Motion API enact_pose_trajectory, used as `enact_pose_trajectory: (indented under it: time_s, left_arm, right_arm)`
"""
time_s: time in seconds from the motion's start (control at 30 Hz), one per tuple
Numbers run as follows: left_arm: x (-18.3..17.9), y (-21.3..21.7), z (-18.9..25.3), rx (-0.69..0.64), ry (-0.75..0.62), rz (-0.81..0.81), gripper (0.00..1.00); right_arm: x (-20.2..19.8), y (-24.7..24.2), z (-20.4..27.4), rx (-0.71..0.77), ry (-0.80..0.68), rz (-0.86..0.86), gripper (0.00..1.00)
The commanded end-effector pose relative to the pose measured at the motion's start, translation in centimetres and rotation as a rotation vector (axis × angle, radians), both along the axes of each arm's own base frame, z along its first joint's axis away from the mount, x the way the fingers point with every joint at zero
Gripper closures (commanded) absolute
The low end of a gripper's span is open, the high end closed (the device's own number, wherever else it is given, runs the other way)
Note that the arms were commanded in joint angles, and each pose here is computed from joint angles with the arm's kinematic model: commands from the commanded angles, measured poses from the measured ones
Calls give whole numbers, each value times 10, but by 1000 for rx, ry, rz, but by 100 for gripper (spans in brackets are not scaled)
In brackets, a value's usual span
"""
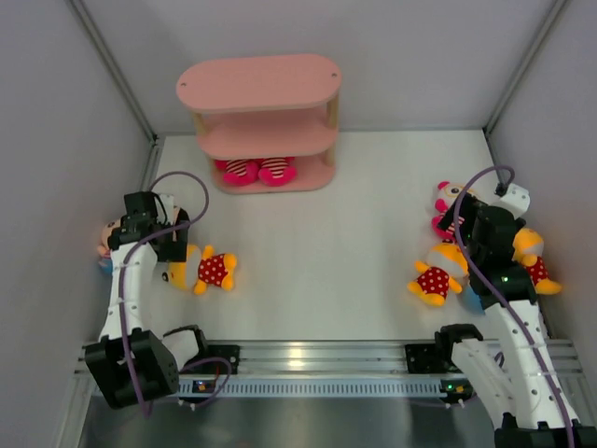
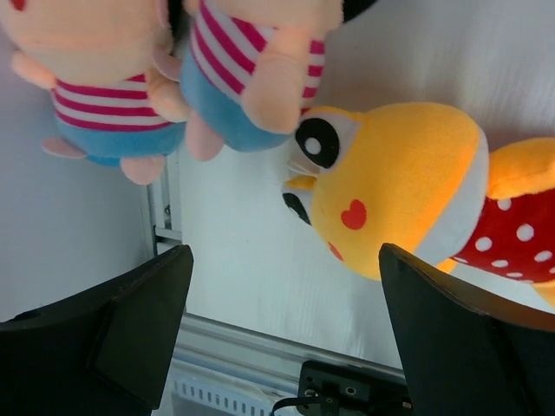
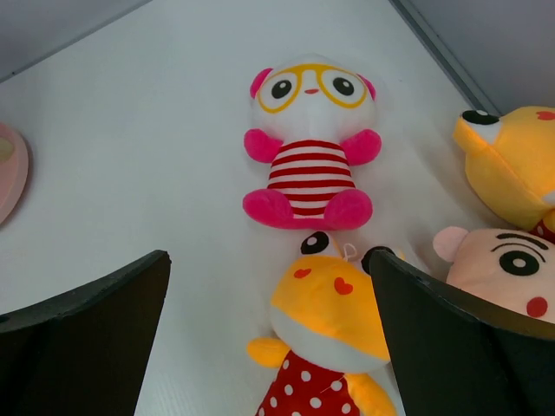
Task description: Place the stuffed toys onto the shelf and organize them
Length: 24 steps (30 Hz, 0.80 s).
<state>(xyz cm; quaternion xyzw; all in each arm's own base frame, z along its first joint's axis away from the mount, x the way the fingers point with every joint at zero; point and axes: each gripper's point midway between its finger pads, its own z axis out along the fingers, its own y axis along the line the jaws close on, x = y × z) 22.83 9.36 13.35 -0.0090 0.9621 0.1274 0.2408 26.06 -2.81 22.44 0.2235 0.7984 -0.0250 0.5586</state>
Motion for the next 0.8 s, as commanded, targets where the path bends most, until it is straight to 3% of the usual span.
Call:
enact_pose_trajectory:
  time_s: [0.0,0.17,0.3,0.4,0.53,0.67,0.77]
  left_arm:
    - [16,23,28,91,-93,110,5]
    - [10,46,35,232,-19,91,3]
    - [-4,81,54,461,93,101,2]
    - [-3,95,61,550,161,108,2]
    - [29,90,52,464,139,69,4]
    - [64,101,37,436,146,95,19]
    - [77,120,10,408,229,133,19]
  right_arm:
    - [0,2,7,-15,-23,19,1]
    - [3,10,5,1,-17,58,0]
    - [9,27,7,34,-17,154,0]
    - [13,41,11,56,-15,230,1]
    - [19,48,7,75,-2,262,0]
    - [22,50,10,80,6,270,1]
    - [20,50,16,79,0,270,1]
